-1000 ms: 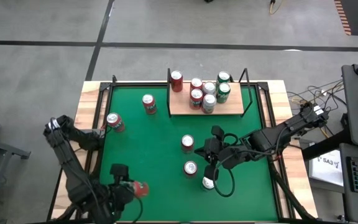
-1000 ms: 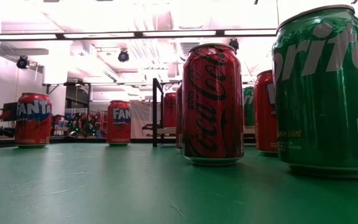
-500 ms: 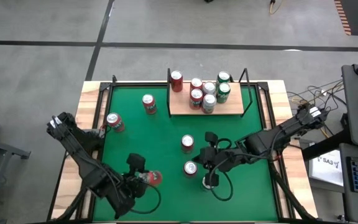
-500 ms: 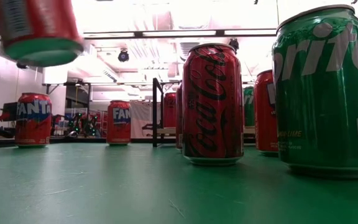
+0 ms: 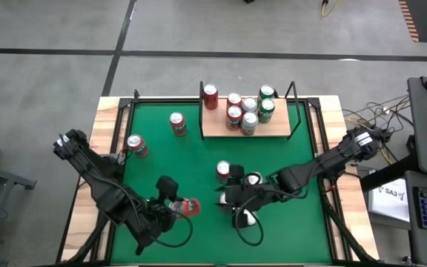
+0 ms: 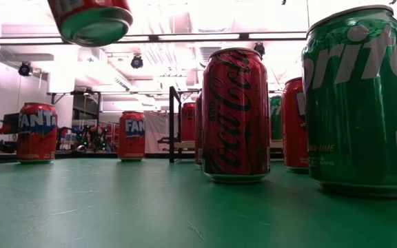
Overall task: Place canned beverage on shelf
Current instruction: Put the red soda can on the shelf
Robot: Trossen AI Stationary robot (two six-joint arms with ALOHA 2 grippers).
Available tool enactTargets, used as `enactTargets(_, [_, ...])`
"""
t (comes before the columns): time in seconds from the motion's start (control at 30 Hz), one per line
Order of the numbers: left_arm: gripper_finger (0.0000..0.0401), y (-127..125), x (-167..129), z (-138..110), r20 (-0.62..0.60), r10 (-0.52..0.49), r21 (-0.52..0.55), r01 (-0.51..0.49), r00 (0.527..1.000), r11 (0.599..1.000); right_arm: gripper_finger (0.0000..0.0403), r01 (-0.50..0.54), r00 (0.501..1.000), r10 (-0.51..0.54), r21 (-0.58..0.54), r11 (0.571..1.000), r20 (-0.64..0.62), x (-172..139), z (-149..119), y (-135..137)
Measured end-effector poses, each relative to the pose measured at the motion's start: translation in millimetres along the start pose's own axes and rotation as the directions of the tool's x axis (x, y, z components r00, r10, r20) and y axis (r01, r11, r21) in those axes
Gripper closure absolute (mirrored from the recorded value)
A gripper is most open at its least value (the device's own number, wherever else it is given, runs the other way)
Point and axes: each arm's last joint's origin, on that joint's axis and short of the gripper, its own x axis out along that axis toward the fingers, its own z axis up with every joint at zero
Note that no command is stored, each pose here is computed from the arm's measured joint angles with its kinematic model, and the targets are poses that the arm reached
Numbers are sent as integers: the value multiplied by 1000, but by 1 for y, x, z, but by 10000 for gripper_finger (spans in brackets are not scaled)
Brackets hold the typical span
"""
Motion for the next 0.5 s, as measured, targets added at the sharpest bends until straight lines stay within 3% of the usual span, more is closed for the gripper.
enactTargets(0.23, [128, 3, 1, 0, -1, 5, 25, -5, 1000, 1000, 102, -3, 1000, 4, -49, 999, 30, 27, 0, -10])
enactTargets(0.5, [128, 3, 2, 1, 0, 5, 21, -5, 1000, 1000, 51, -124, 991, 125, -16, 992, 51, 58, -4, -28])
